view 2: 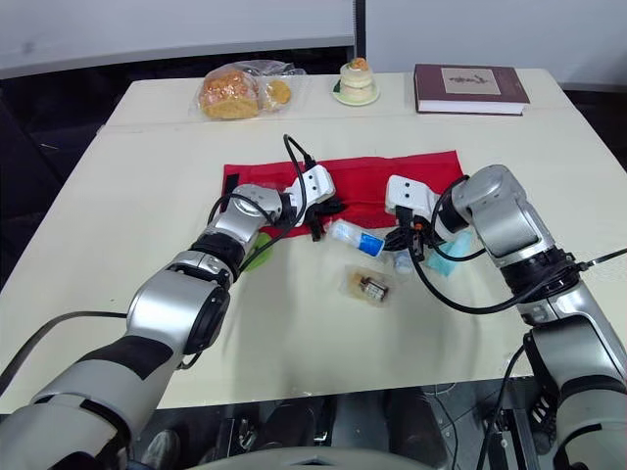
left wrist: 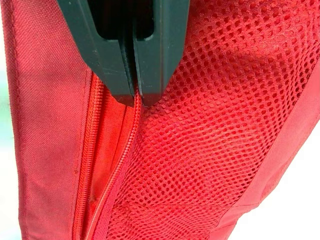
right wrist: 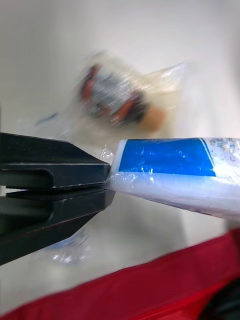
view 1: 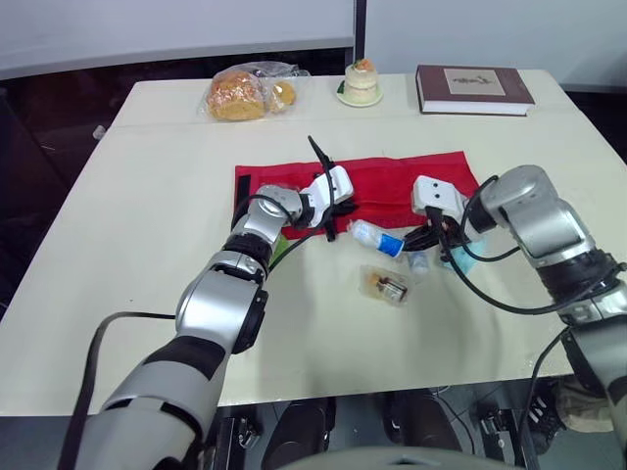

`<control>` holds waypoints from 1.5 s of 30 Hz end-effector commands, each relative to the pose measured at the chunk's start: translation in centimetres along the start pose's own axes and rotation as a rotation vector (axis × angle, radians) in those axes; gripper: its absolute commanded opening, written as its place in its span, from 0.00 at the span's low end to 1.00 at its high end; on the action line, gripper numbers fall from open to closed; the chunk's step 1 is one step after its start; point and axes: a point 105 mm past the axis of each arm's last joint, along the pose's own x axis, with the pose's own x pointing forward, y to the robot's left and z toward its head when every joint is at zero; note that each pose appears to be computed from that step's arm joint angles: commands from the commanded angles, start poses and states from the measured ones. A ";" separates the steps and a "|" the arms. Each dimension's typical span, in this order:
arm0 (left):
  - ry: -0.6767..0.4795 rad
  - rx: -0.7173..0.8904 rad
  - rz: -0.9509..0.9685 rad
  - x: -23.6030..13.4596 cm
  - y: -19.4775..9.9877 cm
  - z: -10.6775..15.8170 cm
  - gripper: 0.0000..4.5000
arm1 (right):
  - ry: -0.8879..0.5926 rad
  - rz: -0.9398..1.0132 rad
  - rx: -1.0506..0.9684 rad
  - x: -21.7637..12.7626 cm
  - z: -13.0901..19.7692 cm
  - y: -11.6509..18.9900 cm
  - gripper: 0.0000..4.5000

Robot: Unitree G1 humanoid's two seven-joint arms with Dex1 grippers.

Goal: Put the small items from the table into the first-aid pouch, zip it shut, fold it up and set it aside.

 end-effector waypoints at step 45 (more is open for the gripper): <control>-0.220 0.043 -0.013 -0.6 0.0 3.7 0.00 | -0.320 -0.094 1.116 2.8 0.3 -2.8 0.01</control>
